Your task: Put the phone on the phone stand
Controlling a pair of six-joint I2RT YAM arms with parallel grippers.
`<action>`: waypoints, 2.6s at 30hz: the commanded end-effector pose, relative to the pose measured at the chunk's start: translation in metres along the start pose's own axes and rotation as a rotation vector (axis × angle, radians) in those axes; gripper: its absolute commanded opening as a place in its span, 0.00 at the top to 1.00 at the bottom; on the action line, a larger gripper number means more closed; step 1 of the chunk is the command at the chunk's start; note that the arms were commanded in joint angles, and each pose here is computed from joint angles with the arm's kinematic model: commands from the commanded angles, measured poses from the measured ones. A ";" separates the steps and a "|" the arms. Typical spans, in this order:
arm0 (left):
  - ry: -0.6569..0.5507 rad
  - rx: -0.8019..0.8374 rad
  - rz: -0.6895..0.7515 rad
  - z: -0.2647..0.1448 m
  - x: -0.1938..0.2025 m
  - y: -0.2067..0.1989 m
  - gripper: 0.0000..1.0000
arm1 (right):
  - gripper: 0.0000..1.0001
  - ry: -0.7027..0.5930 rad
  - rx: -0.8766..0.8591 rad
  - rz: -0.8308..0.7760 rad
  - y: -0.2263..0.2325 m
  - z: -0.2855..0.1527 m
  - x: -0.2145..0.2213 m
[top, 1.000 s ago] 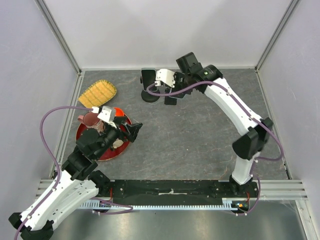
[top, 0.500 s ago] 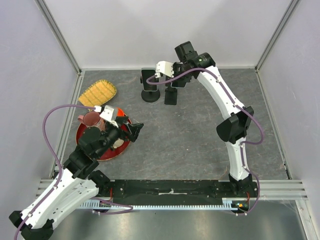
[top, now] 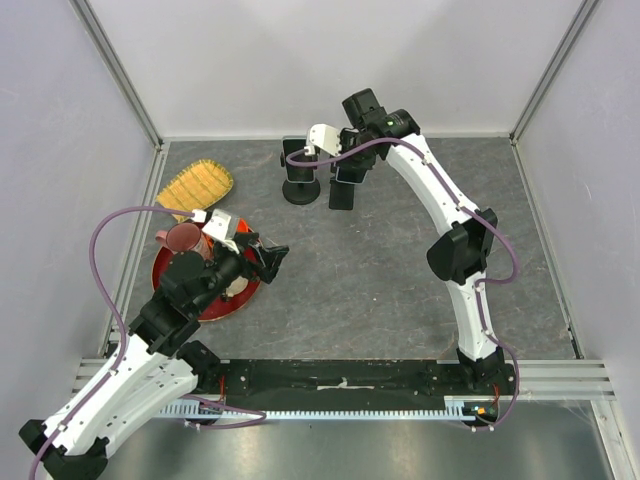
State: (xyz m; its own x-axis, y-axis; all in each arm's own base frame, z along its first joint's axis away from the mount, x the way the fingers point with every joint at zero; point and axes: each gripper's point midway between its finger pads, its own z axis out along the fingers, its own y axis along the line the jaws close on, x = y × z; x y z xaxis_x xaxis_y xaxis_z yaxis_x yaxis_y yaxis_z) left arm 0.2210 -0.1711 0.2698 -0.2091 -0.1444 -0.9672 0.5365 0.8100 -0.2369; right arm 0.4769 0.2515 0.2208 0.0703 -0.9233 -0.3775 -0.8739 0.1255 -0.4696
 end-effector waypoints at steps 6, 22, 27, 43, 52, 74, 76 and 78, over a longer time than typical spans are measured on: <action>-0.046 0.020 0.019 0.002 -0.013 -0.002 0.13 | 1.00 -0.091 0.134 -0.005 -0.031 -0.004 -0.032; -0.050 0.021 0.016 0.002 -0.014 -0.002 0.13 | 1.00 -0.054 0.151 -0.035 -0.029 0.007 -0.034; -0.054 0.025 0.016 0.001 -0.015 -0.003 0.13 | 1.00 -0.046 0.144 -0.109 -0.028 0.008 -0.033; -0.052 0.025 0.013 0.001 -0.015 -0.003 0.13 | 1.00 -0.023 0.070 -0.086 -0.009 0.015 -0.025; -0.052 0.026 0.014 0.001 -0.014 -0.003 0.13 | 1.00 -0.039 0.086 -0.089 -0.014 0.021 -0.029; -0.051 0.026 0.013 0.002 -0.014 -0.003 0.13 | 0.51 -0.096 0.185 -0.065 -0.047 0.025 -0.029; -0.052 0.025 0.013 0.001 -0.015 -0.003 0.13 | 0.50 -0.096 0.177 -0.079 -0.046 0.029 -0.029; -0.051 0.026 0.013 0.002 -0.014 -0.003 0.13 | 0.50 -0.093 0.174 -0.084 -0.046 0.036 -0.027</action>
State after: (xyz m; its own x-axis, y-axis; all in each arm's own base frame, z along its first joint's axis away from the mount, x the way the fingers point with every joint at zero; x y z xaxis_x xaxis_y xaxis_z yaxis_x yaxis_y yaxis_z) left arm 0.2222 -0.1708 0.2711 -0.2067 -0.1487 -0.9670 0.5418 0.8056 -0.2397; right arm 0.5178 0.2742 0.2197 0.1419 -0.9129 -0.3826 -0.7945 0.1255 -0.5942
